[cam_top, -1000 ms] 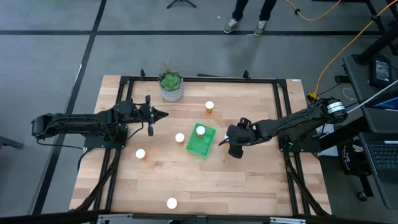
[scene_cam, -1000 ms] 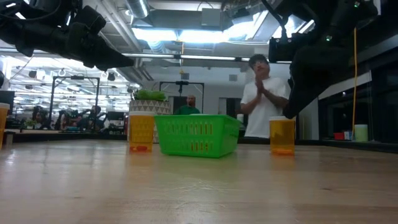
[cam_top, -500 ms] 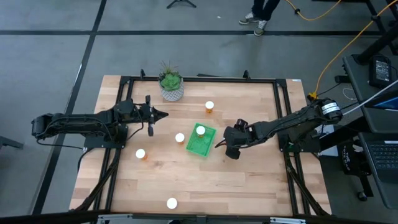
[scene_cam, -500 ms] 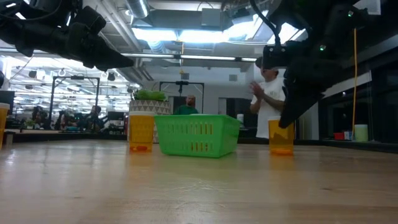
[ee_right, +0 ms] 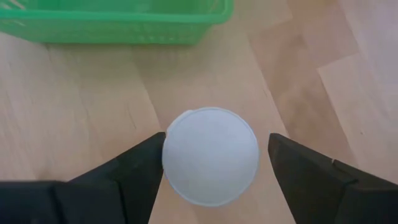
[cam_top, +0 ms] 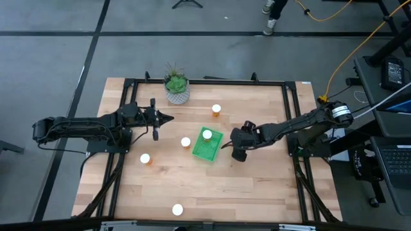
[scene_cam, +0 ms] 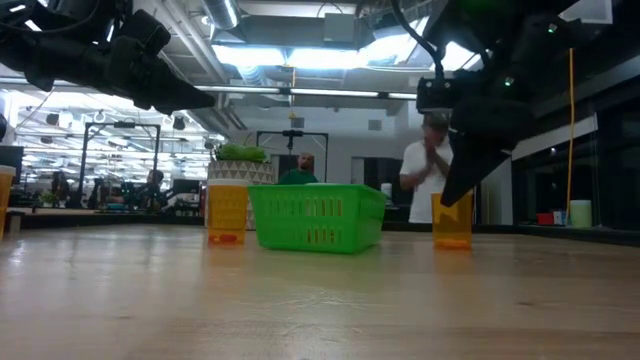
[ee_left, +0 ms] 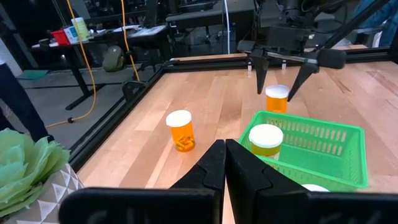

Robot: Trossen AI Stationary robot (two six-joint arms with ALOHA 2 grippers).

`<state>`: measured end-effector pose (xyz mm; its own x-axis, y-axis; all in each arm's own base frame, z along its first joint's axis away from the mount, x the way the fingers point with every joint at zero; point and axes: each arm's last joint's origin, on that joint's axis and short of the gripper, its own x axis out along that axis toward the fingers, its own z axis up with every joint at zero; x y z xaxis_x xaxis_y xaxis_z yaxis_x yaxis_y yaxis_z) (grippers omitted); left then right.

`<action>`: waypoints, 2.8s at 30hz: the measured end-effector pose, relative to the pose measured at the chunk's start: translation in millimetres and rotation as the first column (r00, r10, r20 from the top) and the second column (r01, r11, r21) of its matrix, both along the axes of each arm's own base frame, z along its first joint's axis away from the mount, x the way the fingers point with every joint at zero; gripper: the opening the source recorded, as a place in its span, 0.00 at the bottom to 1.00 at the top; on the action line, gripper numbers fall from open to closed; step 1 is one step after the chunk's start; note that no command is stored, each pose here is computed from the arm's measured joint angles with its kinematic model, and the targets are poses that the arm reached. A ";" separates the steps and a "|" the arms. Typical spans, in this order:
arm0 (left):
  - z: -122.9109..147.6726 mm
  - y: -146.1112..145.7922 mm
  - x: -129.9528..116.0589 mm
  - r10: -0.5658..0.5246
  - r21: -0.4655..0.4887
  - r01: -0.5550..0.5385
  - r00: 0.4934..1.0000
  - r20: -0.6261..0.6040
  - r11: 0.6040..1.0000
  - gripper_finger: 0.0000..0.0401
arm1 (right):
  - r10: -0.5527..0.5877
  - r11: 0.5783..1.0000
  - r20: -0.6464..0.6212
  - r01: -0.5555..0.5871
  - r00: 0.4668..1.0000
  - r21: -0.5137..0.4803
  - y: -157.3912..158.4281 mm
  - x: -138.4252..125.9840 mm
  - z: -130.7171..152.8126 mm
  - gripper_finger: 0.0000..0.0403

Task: Pick and place pill bottles into a basket
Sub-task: Put the orange pill bottle into the green basket

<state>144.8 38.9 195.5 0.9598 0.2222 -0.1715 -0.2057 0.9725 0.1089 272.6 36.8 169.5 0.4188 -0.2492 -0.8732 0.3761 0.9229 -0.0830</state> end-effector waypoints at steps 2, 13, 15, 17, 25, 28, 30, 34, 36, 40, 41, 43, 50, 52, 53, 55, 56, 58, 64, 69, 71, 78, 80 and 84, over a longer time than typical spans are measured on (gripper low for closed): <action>0.0 0.0 0.0 0.000 0.000 0.000 1.000 0.000 1.000 0.02 | -0.001 1.000 0.000 0.001 1.000 0.000 -0.4 0.0 0.0 0.71; 0.0 0.0 0.0 0.000 0.000 0.000 1.000 0.000 1.000 0.02 | -0.001 1.000 0.000 0.001 1.000 0.000 -0.2 0.1 0.0 0.71; 0.0 0.0 0.0 0.000 0.000 0.000 1.000 0.000 1.000 0.01 | -0.001 1.000 0.001 0.001 1.000 0.000 -0.2 0.1 0.0 0.71; -0.1 0.0 0.0 0.000 0.000 0.000 1.000 0.000 1.000 0.02 | -0.001 1.000 0.001 0.001 1.000 0.001 -0.2 0.1 0.0 0.71; 0.0 0.0 0.0 0.000 0.000 0.000 1.000 0.000 1.000 0.02 | 0.000 1.000 0.023 0.000 1.000 0.004 -0.1 0.8 3.8 0.71; 0.0 0.0 0.0 0.000 0.000 0.000 1.000 0.000 1.000 0.02 | 0.005 1.000 0.039 -0.005 0.999 0.004 0.3 3.5 10.3 0.71; 0.0 0.0 0.0 0.000 0.001 0.000 1.000 0.000 1.000 0.02 | 0.023 1.000 0.037 -0.023 0.999 -0.004 0.8 6.1 15.9 0.71; -0.3 0.0 0.0 0.000 0.000 0.000 1.000 -0.003 1.000 0.01 | 0.026 1.000 0.028 -0.025 0.999 -0.007 1.3 8.6 23.9 0.71; -0.7 0.0 -0.1 0.000 -0.002 0.000 1.000 -0.007 1.000 0.02 | 0.022 1.000 0.015 -0.022 1.000 -0.007 1.3 8.4 26.3 0.71; -0.7 0.0 -0.1 0.000 -0.002 0.000 1.000 -0.008 1.000 0.02 | 0.024 1.000 0.007 -0.024 1.000 -0.003 1.4 7.9 26.2 0.71; -0.7 0.0 -0.1 0.000 -0.002 0.000 1.000 -0.007 1.000 0.02 | 0.029 1.000 0.004 -0.029 1.000 0.007 1.6 7.4 25.3 0.71; -0.9 0.0 -0.1 0.000 -0.002 0.000 1.000 -0.009 1.000 0.02 | 0.033 0.999 -0.015 -0.033 0.999 0.021 1.6 4.6 21.0 0.71; -2.2 -0.1 -0.4 0.000 -0.006 0.000 1.000 -0.022 1.000 0.02 | 0.013 0.999 -0.020 -0.012 1.000 0.031 1.1 1.5 14.9 0.71; -2.1 -0.1 -0.4 0.000 -0.006 0.000 1.000 -0.022 1.000 0.02 | 0.012 0.999 -0.016 -0.012 1.000 0.031 1.0 1.8 14.7 0.71; -2.2 -0.1 -0.4 0.000 -0.006 0.000 1.000 -0.022 1.000 0.02 | 0.012 0.999 -0.017 -0.011 1.000 0.031 0.9 1.6 14.6 0.71; -2.2 -0.1 -0.4 0.000 -0.006 0.000 1.000 -0.022 1.000 0.02 | 0.011 0.999 -0.019 -0.010 1.000 0.031 0.9 1.8 13.8 0.71; -2.2 -0.1 -0.4 0.000 -0.006 0.000 1.000 -0.022 1.000 0.02 | 0.011 0.999 -0.020 -0.010 1.000 0.031 0.9 1.8 13.7 0.71; -2.1 -0.1 -0.4 0.000 -0.006 0.000 1.000 -0.022 1.000 0.02 | 0.010 0.999 -0.021 -0.010 1.000 0.031 0.9 2.1 13.3 0.71; -2.3 -0.1 -0.4 0.000 -0.006 0.000 1.000 -0.023 1.000 0.02 | 0.010 1.000 -0.041 -0.009 0.999 0.030 1.1 3.8 7.3 0.71; -2.7 -0.1 -0.5 0.000 -0.007 0.000 1.000 -0.028 1.000 0.02 | 0.011 0.999 -0.033 -0.010 0.999 0.030 1.4 5.4 6.3 0.71; -2.9 -0.1 -0.5 0.000 -0.008 0.000 1.000 -0.029 1.000 0.02 | 0.010 1.000 -0.037 -0.008 0.999 0.030 1.3 5.1 6.1 0.71; -2.9 -0.1 -0.5 0.000 -0.008 0.000 1.000 -0.029 1.000 0.02 | 0.009 1.000 -0.042 -0.008 0.999 0.030 1.4 5.3 5.0 0.71; -2.9 -0.1 -0.5 0.000 -0.007 0.000 1.000 -0.030 1.000 0.02 | 0.009 1.000 -0.043 -0.008 0.999 0.029 1.4 5.6 4.3 0.70; -2.9 -0.1 -0.5 0.000 -0.008 0.000 1.000 -0.029 1.000 0.02 | 0.009 1.000 -0.046 -0.008 0.999 0.029 1.5 6.0 3.3 0.66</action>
<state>144.3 38.7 192.6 0.9543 0.2211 -0.2010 -0.2028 0.9733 0.1074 278.6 38.3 172.8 0.3800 -0.2207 -0.8983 0.3645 0.9283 -0.0738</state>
